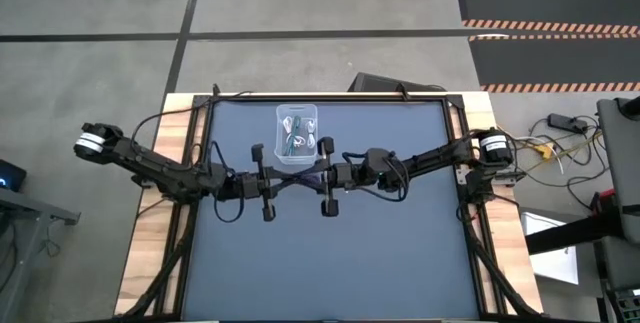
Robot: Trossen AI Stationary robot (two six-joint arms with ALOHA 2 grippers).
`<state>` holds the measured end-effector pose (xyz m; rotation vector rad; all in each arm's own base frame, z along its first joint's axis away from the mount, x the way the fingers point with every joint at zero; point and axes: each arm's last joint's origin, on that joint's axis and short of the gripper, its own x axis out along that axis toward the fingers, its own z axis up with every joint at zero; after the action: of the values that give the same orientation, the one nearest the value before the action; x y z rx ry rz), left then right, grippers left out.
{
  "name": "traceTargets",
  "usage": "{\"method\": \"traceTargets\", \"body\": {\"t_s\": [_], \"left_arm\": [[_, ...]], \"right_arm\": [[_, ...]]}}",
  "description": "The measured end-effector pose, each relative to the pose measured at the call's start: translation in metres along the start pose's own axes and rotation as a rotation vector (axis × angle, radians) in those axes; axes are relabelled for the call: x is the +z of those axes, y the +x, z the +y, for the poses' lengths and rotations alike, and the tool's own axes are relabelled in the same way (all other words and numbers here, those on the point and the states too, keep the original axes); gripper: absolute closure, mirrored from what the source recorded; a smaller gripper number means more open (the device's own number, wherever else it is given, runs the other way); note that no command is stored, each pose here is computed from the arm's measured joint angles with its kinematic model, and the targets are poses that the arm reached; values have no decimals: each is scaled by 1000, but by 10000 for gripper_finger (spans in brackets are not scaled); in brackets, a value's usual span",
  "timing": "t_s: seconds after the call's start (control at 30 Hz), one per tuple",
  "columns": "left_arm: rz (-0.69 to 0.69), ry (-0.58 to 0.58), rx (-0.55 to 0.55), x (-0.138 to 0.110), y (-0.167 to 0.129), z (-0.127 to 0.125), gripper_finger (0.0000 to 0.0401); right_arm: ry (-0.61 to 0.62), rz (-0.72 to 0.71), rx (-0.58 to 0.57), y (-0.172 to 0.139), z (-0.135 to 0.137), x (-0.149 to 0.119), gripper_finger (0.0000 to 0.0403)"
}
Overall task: Pick and place USB-C Cables
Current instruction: Put the purple charger cable into the transparent bin
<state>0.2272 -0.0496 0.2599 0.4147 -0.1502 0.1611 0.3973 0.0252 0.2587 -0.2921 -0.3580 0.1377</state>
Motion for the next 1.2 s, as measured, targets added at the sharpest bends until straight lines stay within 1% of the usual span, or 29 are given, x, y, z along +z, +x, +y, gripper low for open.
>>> {"method": "traceTargets", "body": {"t_s": [0.07,0.1,0.3,0.7,0.83,1.0,1.2], "left_arm": [[0,0,0,0,0,0,389],[0,0,0,0,0,0,387],[2,-23,-1,0,0,0,356],[27,-22,11,-2,0,0,275],[30,-39,20,-2,-1,0,252],[61,-45,86,-2,-1,2,238],[81,-39,101,-3,-1,3,236]], "right_arm": [[-1,0,-1,0,0,0,377],[-1,1,-1,0,0,0,381],[9,6,1,0,0,0,382],[17,26,7,0,0,-2,384],[19,46,10,0,0,-2,384],[21,80,4,-1,-3,3,384],[23,139,-5,-4,-6,14,384]]}}
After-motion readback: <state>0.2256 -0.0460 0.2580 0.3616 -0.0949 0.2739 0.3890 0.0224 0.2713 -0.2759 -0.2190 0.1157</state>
